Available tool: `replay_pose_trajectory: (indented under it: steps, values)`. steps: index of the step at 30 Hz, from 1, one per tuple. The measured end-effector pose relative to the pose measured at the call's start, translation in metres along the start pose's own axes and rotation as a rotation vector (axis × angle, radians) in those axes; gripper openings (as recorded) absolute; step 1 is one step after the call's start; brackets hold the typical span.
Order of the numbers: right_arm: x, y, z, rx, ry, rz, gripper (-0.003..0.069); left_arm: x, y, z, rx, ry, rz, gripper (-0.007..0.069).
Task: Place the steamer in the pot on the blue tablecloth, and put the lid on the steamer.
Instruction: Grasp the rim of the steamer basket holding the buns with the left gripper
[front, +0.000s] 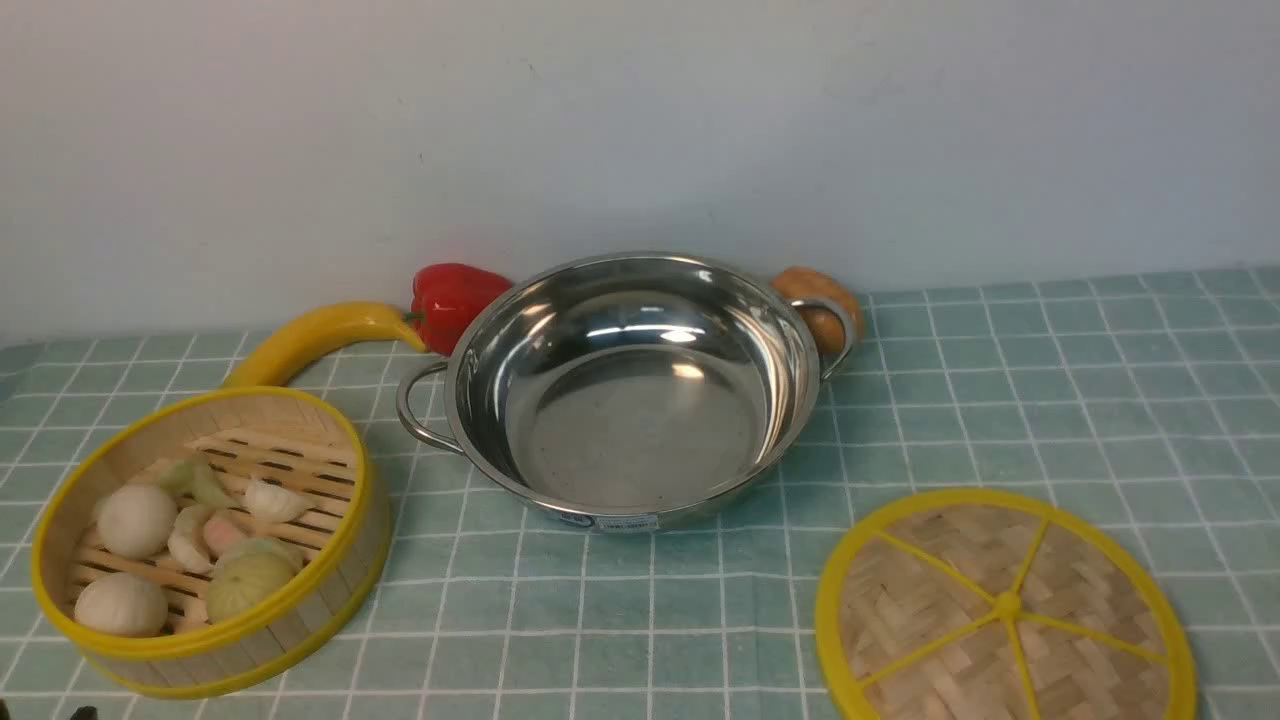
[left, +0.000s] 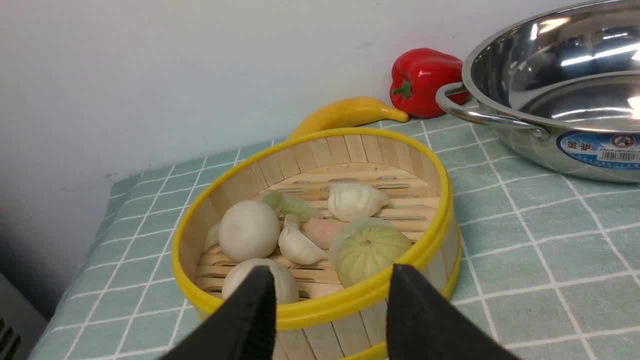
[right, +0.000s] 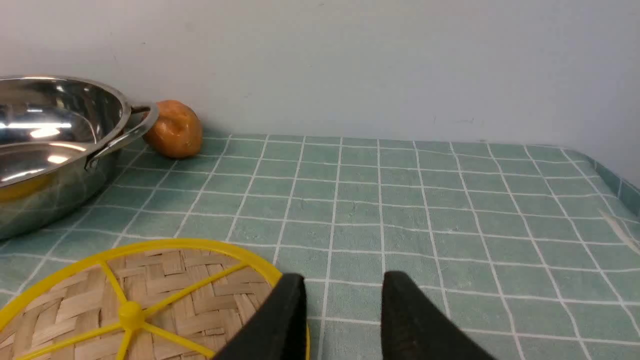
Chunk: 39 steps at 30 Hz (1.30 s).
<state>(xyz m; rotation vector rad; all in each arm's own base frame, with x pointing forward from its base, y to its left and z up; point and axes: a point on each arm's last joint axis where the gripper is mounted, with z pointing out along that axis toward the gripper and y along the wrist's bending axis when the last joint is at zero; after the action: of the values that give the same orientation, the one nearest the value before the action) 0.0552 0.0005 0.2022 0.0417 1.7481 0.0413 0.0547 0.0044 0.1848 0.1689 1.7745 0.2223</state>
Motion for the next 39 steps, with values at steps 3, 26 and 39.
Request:
replay_pose_trajectory:
  steps: [3, 26, 39]
  values:
    - [0.0, 0.0, 0.0, 0.0, 0.0, 0.0, 0.024, 0.0, 0.0, 0.0, 0.0, 0.0, 0.0, 0.0295]
    - [0.0, 0.0, 0.0, 0.0, 0.0, 0.0, 0.024, -0.002, 0.001, 0.0, -0.014, -0.019, 0.04, 0.0295]
    - [0.0, 0.0, 0.0, 0.0, 0.0, 0.0, 0.024, -0.042, 0.015, -0.012, 0.042, -0.527, -0.807, 0.0295]
